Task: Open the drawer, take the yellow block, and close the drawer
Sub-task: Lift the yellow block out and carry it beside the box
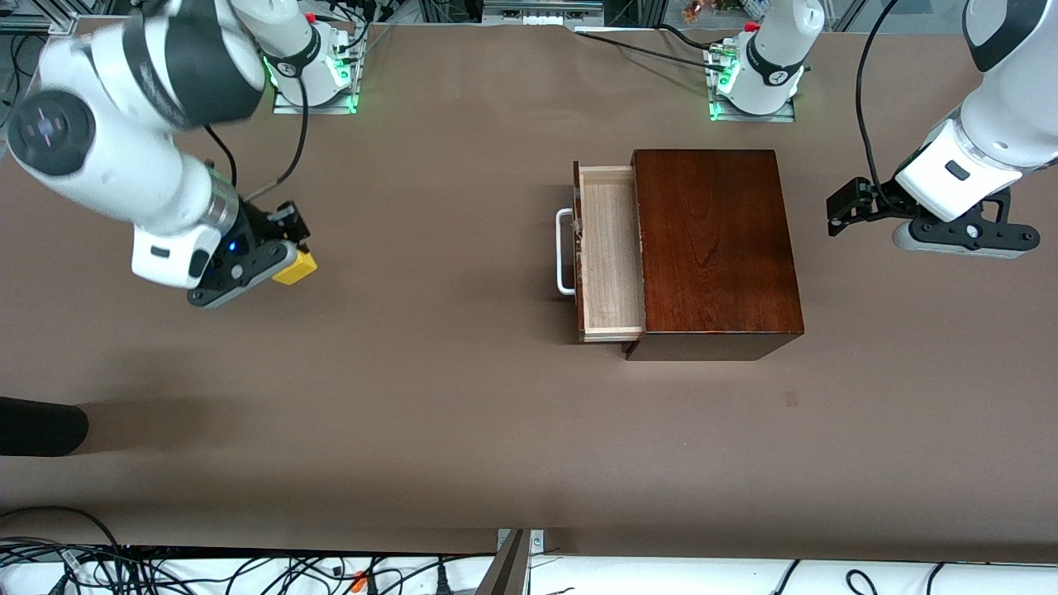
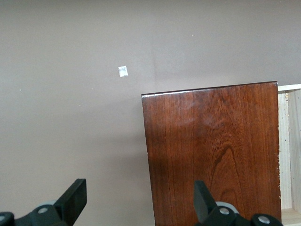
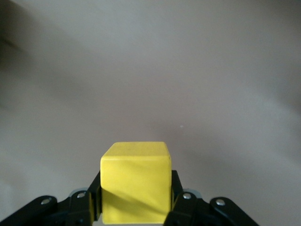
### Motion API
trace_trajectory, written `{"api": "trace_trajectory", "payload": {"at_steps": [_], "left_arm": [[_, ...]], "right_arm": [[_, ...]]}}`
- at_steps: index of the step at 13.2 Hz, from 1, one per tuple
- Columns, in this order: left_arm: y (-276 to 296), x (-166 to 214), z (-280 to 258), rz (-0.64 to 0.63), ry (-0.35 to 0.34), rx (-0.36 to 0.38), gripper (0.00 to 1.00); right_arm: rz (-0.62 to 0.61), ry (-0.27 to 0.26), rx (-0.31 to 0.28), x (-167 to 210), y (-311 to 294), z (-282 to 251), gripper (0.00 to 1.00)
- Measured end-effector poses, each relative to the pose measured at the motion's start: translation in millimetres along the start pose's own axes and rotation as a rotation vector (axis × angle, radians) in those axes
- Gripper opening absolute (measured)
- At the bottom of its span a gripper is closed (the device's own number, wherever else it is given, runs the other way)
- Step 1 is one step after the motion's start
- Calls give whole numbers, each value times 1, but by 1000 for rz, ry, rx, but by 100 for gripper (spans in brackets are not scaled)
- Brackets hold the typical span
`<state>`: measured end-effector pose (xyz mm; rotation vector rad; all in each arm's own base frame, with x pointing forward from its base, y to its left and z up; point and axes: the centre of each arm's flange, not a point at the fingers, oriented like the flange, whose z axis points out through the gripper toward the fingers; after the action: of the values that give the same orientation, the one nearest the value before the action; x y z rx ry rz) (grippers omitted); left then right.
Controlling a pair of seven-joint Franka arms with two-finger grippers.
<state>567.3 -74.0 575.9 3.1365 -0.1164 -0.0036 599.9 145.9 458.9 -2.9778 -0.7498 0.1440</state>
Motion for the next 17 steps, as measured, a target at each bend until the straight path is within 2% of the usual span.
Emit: {"api": "trace_trajectory", "payload": {"at_steps": [3, 5, 9, 13, 14, 17], "left_arm": [[0, 0, 0, 0, 0, 0, 100], [0, 0, 0, 0, 1, 0, 100], [0, 0, -1, 0, 1, 0, 100], [1, 0, -1, 2, 2, 0, 100], [1, 0, -1, 3, 2, 0, 100], [2, 0, -1, 3, 3, 0, 100]], "right_arm": [[131, 22, -14, -20, 35, 91, 55], [221, 3, -16, -31, 43, 140, 55], [299, 18, -40, -24, 65, 213, 55], [384, 36, -55, -20, 75, 255, 56], [388, 37, -56, -19, 76, 258, 61], [386, 62, -60, -12, 77, 247, 94]]}}
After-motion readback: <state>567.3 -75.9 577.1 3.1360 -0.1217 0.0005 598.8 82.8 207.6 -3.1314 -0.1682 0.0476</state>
